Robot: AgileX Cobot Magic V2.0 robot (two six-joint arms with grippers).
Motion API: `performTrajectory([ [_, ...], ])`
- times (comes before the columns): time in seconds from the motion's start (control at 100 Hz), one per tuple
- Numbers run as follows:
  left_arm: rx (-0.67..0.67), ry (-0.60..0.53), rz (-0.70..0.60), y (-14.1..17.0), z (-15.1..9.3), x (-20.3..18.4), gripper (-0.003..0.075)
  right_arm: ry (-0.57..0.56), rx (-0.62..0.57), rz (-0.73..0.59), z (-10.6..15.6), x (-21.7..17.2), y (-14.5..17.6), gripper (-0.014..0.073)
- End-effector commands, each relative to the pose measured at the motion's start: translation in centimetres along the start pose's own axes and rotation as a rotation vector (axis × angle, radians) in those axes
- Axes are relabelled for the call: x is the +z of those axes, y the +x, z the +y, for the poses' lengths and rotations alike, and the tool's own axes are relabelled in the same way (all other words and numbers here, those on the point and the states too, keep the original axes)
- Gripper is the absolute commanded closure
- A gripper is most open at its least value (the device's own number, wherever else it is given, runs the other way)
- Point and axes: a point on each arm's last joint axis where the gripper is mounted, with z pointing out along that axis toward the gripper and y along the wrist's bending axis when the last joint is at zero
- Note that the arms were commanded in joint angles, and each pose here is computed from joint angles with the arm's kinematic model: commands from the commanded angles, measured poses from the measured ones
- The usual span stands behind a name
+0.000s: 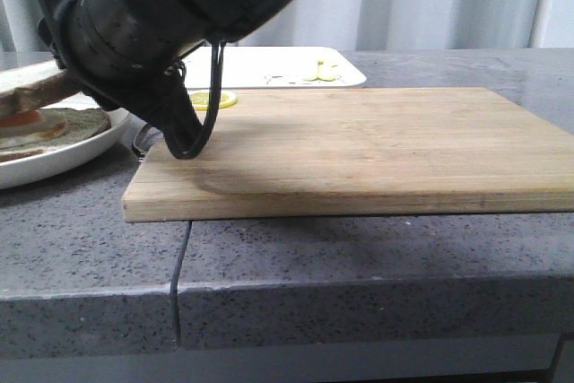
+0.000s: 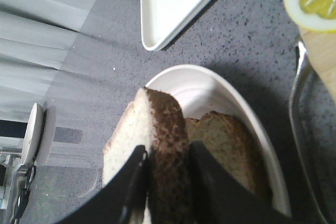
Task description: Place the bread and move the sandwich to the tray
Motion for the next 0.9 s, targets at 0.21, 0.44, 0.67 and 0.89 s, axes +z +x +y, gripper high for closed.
performTrajectory([
  [0.21, -0.004, 0.021, -0.087, -1.4, -0.4, -0.6, 0.0363, -0.106, -0.008, -0.12, 3.0, -1.3, -2.2, 0.019],
  [0.44, -0.004, 0.021, -0.087, -1.4, -0.4, -0.6, 0.0363, -0.138, -0.063, -0.201, 4.0, -2.2, -3.3, 0.019],
  [0.67, -0.004, 0.021, -0.087, -1.4, -0.4, -0.6, 0.0363, -0.194, -0.281, -0.291, 6.9, -5.4, -5.6, 0.019],
  [0.89, -0.004, 0.021, -0.087, -1.4, -0.4, -0.6, 0.0363, -0.216, -0.702, -0.445, 10.5, -10.7, -8.6, 0.019],
])
